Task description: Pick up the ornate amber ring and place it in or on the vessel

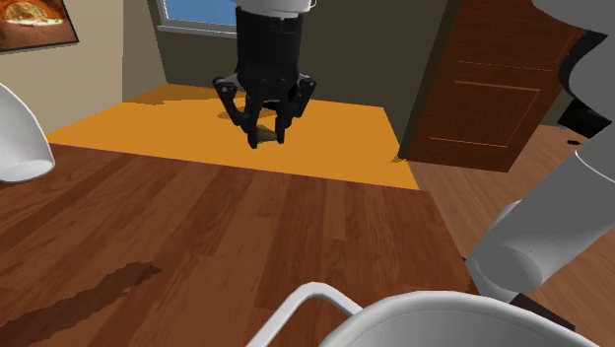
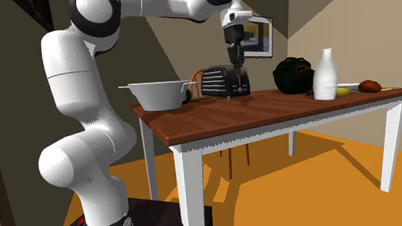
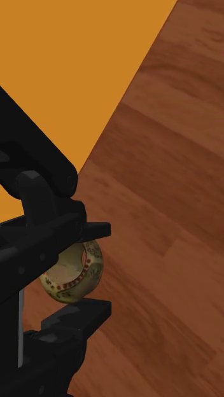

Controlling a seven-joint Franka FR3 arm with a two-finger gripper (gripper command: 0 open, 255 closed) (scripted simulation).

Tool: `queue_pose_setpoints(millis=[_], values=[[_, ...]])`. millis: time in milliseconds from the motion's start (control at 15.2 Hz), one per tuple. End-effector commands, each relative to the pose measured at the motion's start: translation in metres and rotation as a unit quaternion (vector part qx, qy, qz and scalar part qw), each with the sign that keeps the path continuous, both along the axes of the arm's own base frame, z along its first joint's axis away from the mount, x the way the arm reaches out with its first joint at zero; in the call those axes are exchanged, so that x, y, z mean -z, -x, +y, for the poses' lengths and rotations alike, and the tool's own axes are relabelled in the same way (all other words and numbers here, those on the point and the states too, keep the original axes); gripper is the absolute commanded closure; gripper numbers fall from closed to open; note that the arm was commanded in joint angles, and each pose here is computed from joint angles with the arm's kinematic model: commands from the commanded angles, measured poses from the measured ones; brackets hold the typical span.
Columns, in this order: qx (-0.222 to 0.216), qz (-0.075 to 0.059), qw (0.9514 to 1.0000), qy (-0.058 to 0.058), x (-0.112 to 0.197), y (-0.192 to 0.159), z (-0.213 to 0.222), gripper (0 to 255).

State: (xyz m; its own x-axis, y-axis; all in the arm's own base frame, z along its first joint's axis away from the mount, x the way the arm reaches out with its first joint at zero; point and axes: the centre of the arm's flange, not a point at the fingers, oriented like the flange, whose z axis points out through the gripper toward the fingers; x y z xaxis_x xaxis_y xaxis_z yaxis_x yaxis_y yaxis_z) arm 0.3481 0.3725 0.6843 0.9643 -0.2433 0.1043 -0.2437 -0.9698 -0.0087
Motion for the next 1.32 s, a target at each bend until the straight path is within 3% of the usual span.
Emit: queue_pose_setpoints(millis=[0, 594, 1254], values=[[0.0, 0.0, 1.0, 0.0, -0.011, -0.001, -0.001, 255], [0.0, 0.0, 1.0, 0.0, -0.054, -0.001, -0.001, 255], [0.0, 0.0, 1.0, 0.0, -0.054, 0.124, 0.04, 255]])
